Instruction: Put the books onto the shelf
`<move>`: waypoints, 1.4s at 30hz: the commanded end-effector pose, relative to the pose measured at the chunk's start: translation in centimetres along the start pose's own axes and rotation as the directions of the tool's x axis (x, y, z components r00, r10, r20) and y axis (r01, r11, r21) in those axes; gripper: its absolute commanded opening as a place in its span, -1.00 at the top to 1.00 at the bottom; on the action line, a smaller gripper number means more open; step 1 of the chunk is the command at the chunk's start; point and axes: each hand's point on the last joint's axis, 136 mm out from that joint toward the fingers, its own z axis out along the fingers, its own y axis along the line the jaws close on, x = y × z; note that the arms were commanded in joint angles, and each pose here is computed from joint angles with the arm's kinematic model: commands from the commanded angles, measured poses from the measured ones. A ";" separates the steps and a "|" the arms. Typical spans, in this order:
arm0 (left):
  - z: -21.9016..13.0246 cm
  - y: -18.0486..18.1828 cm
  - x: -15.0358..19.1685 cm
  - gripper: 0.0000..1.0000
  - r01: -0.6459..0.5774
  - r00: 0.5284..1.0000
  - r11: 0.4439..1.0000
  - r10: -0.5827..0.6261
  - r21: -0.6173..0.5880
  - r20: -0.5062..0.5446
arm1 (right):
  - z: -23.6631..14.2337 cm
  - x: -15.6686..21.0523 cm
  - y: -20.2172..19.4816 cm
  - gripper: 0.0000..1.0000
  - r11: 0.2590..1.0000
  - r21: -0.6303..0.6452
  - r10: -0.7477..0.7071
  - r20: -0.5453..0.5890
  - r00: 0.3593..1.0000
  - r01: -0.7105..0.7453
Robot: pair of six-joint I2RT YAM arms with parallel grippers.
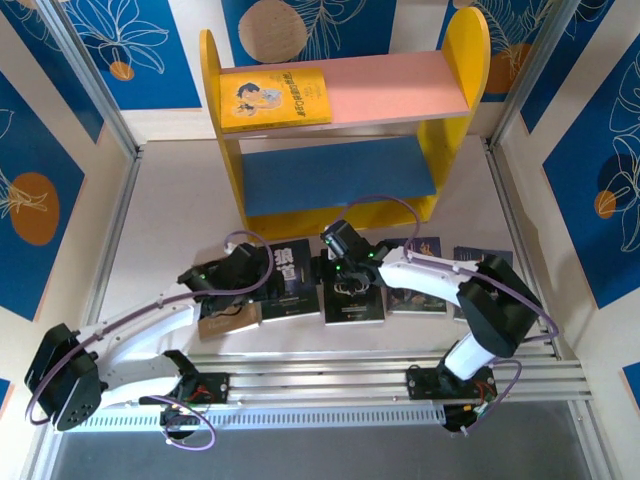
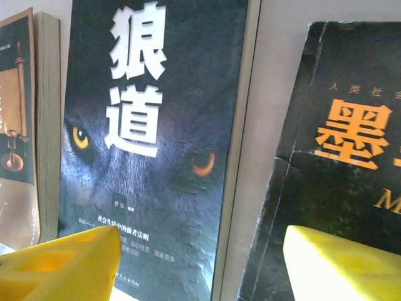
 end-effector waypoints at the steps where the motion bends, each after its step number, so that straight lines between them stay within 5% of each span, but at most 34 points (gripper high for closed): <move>1: 0.2 -1.4 -0.5 -0.94 0.028 0.999 0.997 -0.030 0.067 0.025 | 0.7 -0.4 1.5 -0.26 0.997 -0.072 0.011 -0.027 1.000 -0.013; 14: 2.1 -2.0 0.2 -0.96 0.007 1.000 0.997 -0.006 0.078 -0.016 | 2.8 -0.6 1.1 0.07 0.998 -0.054 0.021 -0.077 0.997 -0.026; 42: 5.7 -2.2 0.0 -0.99 -0.023 0.996 0.999 0.025 0.026 -0.081 | 4.3 0.4 0.0 0.32 0.999 -0.023 0.031 -0.136 0.990 -0.034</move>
